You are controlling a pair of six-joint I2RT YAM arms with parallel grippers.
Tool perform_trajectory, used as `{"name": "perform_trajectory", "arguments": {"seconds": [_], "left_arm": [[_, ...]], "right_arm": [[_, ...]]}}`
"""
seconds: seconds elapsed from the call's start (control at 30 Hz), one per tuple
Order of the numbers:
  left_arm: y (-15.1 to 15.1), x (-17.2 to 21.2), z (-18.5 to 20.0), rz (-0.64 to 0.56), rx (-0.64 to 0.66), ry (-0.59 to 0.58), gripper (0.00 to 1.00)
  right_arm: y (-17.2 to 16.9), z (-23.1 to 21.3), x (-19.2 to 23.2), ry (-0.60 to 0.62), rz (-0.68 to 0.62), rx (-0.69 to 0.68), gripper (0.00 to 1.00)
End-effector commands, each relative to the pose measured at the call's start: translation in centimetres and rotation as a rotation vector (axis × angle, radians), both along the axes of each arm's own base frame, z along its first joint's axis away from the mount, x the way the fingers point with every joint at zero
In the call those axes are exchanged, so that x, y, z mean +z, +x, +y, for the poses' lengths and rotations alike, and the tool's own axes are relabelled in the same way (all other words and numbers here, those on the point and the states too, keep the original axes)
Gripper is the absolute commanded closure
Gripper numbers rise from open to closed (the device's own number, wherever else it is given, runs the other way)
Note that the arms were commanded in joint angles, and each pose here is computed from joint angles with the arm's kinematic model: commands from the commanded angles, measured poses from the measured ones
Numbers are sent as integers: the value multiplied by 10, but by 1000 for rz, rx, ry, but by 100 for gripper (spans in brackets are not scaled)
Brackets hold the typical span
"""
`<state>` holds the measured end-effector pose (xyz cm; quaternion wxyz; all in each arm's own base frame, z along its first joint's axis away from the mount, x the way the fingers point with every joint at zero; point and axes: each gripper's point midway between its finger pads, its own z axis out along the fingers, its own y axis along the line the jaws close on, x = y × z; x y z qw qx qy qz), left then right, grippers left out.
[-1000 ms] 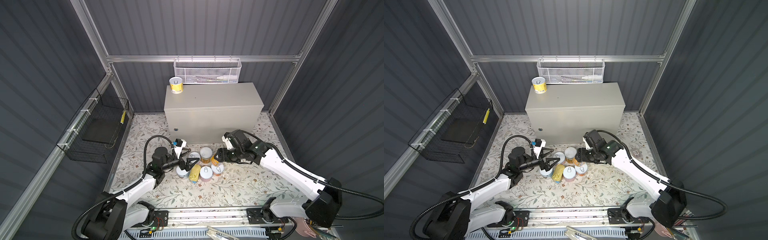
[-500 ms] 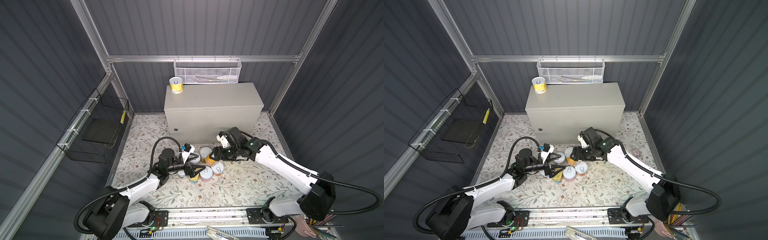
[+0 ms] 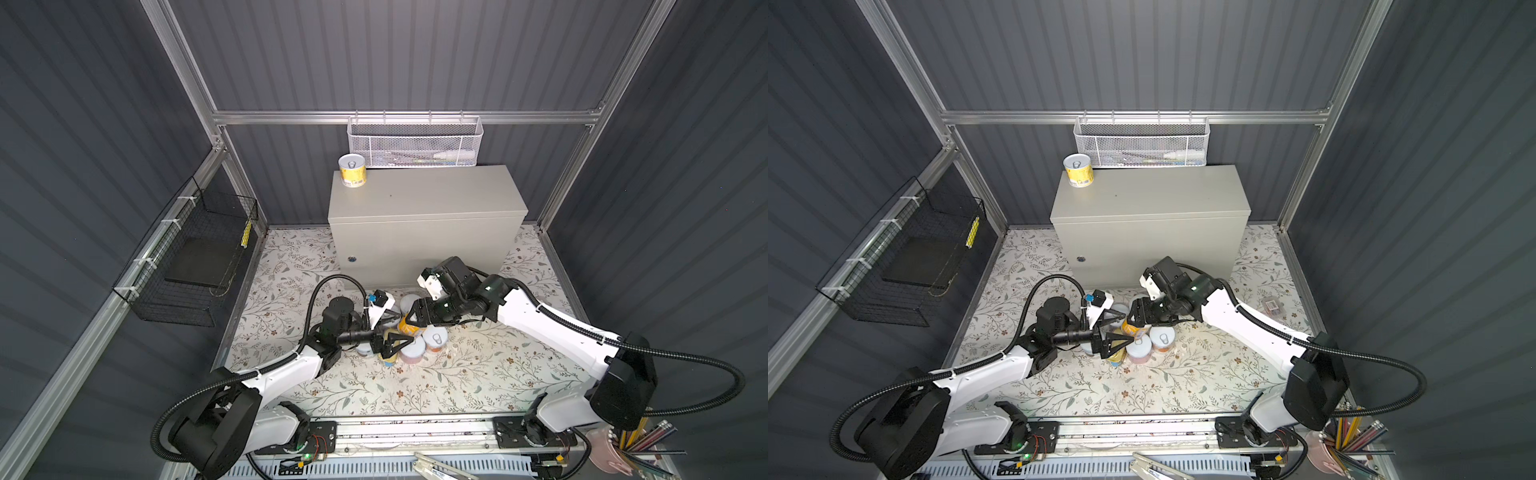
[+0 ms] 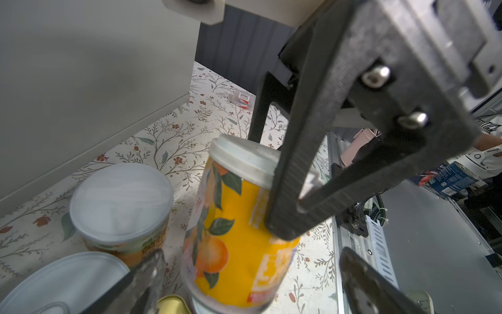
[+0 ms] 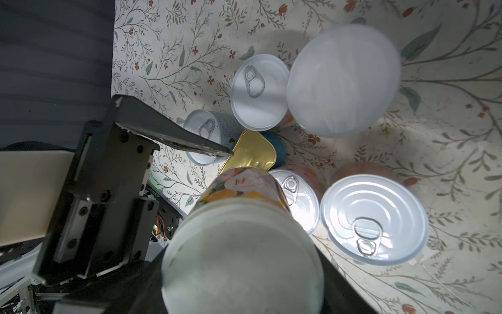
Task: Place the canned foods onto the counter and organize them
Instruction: 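Grasp the tall yellow can with the left gripper and open the right gripper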
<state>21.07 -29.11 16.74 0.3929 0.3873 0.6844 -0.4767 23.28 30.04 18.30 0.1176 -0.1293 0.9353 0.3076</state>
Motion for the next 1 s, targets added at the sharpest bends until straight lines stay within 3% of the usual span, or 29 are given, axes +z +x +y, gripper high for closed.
{"name": "perform_trajectory", "arguments": {"seconds": [0.0,0.43,0.87,0.97], "left_arm": [[3,8,-5,-35,-11,-1,0],[7,2,-9,-18,-1,10,4],[9,0,-12,-12,13,18,19],[9,0,-12,-18,13,17,29]], "right_arm": [[5,18,24,86,-39,29,54],[4,29,26,108,-27,45,54],[2,38,26,134,5,65,56],[2,39,25,135,4,69,56]]}}
